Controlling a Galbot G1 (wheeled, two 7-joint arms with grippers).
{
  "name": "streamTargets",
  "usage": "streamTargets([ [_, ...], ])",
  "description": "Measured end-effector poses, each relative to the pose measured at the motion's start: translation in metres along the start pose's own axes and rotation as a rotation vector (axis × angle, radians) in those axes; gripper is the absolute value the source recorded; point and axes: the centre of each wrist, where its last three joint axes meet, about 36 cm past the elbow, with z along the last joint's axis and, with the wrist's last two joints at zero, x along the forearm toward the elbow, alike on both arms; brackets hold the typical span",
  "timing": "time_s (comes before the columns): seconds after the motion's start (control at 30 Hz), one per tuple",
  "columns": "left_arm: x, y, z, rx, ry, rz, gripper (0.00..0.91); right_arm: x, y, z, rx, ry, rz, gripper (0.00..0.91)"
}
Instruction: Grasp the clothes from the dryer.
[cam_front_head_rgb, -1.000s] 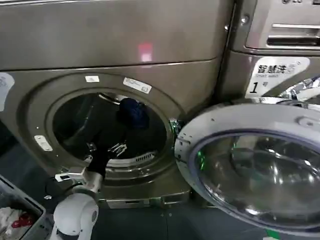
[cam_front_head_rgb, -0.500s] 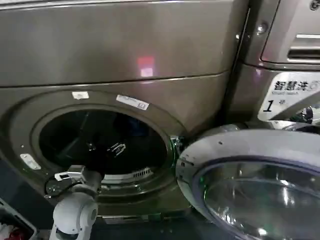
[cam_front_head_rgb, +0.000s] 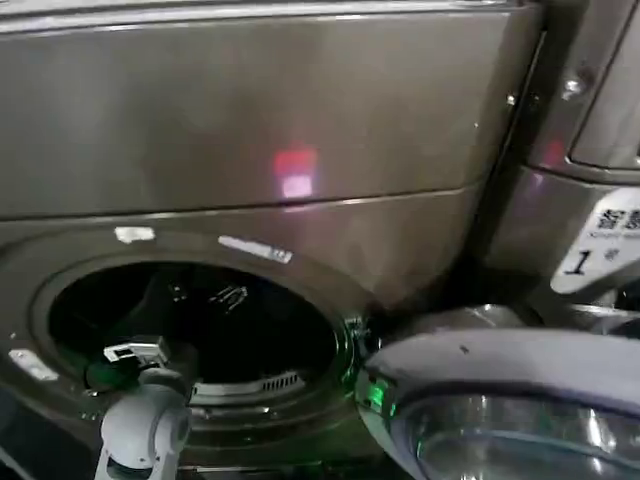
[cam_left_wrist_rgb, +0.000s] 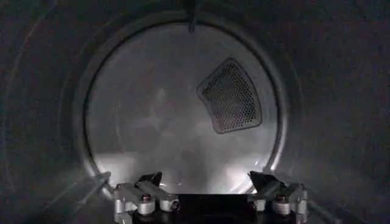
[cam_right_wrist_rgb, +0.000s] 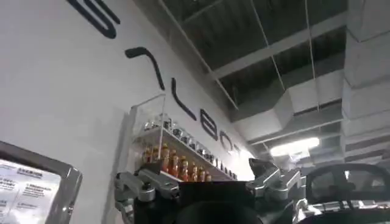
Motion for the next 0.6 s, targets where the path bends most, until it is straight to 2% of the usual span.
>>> streamTargets([
  [0.17, -0.002, 0.001, -0.001, 0.002, -0.008, -0.005, 0.907, 0.000, 0.002, -0.002, 0.015, 0.001, 0.006, 0.907],
  [0.37, -0.013, 0.008, -0.001, -0.006, -0.024, -0.018, 0.907, -0.001, -0.002, -0.008, 0.067, 0.001, 0.019, 0.907],
  [0.6, -0.052, 0.014, 0.011, -0.016, -0.035, -0.027, 0.907, -0.002, -0.008, -0.015, 0.122, 0.012, 0.044, 0.907],
])
